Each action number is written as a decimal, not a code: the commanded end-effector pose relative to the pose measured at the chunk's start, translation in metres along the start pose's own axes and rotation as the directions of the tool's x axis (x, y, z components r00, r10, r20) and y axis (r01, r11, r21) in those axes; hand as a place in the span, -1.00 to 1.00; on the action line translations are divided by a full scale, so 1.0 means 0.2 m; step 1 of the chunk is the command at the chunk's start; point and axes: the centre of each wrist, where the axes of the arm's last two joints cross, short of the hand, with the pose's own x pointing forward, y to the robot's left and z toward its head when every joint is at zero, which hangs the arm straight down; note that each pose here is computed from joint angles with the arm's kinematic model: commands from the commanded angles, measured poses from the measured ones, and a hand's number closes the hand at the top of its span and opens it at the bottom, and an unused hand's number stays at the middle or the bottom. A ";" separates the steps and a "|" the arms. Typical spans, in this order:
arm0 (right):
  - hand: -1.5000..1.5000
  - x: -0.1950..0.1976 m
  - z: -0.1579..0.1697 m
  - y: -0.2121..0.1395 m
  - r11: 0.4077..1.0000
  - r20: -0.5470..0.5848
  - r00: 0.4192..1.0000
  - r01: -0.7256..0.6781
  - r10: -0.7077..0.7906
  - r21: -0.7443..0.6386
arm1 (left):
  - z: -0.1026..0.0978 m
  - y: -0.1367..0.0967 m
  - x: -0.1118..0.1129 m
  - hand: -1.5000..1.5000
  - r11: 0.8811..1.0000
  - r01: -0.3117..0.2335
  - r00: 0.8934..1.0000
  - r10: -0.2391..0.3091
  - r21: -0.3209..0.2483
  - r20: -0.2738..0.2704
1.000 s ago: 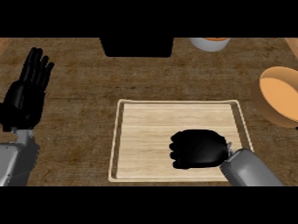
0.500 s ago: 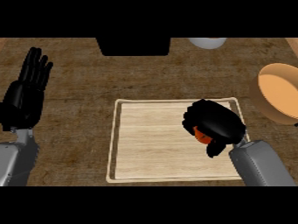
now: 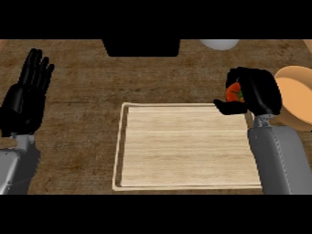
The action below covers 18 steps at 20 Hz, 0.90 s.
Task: Pick the tomato from the tray and place it in the pot
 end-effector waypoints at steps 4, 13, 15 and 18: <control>1.00 0.06 -0.21 -0.31 0.933 -0.535 0.843 -0.155 -0.045 -0.324 | 0.00 -0.04 -0.01 0.00 0.999 -0.009 1.000 0.009 -0.034 0.000; 1.00 0.37 -0.49 -0.65 0.768 -0.861 0.494 -0.505 -0.117 -0.394 | -0.01 -0.12 0.04 0.00 0.997 -0.027 0.999 0.028 -0.079 0.017; 1.00 0.47 -0.54 -0.66 0.762 -0.880 0.461 -0.525 -0.119 -0.378 | -0.05 -0.10 0.03 0.00 0.998 -0.023 1.000 0.023 -0.055 -0.007; 1.00 0.42 -0.59 -0.67 0.810 -0.908 0.410 -0.505 -0.081 -0.300 | 0.02 -0.12 -0.05 0.00 0.999 -0.010 1.000 0.010 -0.042 -0.001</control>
